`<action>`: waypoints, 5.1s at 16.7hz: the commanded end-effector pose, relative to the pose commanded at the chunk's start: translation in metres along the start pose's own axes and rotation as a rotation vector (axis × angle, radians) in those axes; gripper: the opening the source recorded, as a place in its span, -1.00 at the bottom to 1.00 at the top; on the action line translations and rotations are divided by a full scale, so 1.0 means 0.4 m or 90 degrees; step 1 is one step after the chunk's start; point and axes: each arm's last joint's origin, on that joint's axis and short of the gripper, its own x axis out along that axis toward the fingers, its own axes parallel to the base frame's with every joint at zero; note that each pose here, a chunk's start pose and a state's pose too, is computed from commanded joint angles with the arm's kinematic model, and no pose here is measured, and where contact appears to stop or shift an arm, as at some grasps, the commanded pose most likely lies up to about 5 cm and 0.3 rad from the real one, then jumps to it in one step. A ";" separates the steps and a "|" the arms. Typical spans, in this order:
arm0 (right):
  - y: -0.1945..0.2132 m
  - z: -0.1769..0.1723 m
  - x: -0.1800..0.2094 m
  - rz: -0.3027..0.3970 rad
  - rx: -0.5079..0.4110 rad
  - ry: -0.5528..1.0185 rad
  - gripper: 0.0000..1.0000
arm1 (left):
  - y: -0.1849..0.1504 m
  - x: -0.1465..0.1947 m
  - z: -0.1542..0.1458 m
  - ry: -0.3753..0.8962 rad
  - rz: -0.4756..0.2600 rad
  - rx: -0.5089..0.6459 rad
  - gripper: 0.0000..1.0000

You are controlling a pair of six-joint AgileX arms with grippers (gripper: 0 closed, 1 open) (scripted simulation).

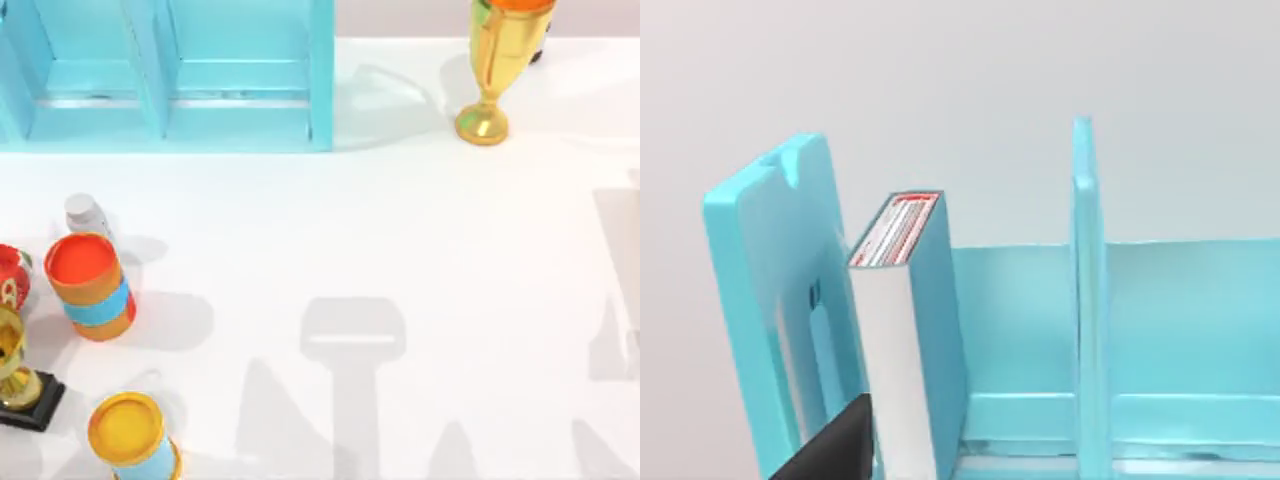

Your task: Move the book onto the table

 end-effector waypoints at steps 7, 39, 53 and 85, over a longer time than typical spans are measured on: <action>0.000 0.000 0.000 0.000 0.000 0.000 1.00 | 0.190 0.279 -0.050 0.012 0.019 0.010 1.00; 0.000 0.000 0.000 0.000 0.000 0.000 1.00 | 0.219 0.747 -0.456 0.009 -0.114 -0.060 1.00; 0.000 0.000 0.000 0.000 0.000 0.000 1.00 | 0.219 0.767 -0.459 0.009 -0.113 -0.060 -0.21; 0.000 0.000 0.000 0.000 0.000 0.000 1.00 | 0.342 0.314 0.043 0.003 -0.119 -0.055 -1.00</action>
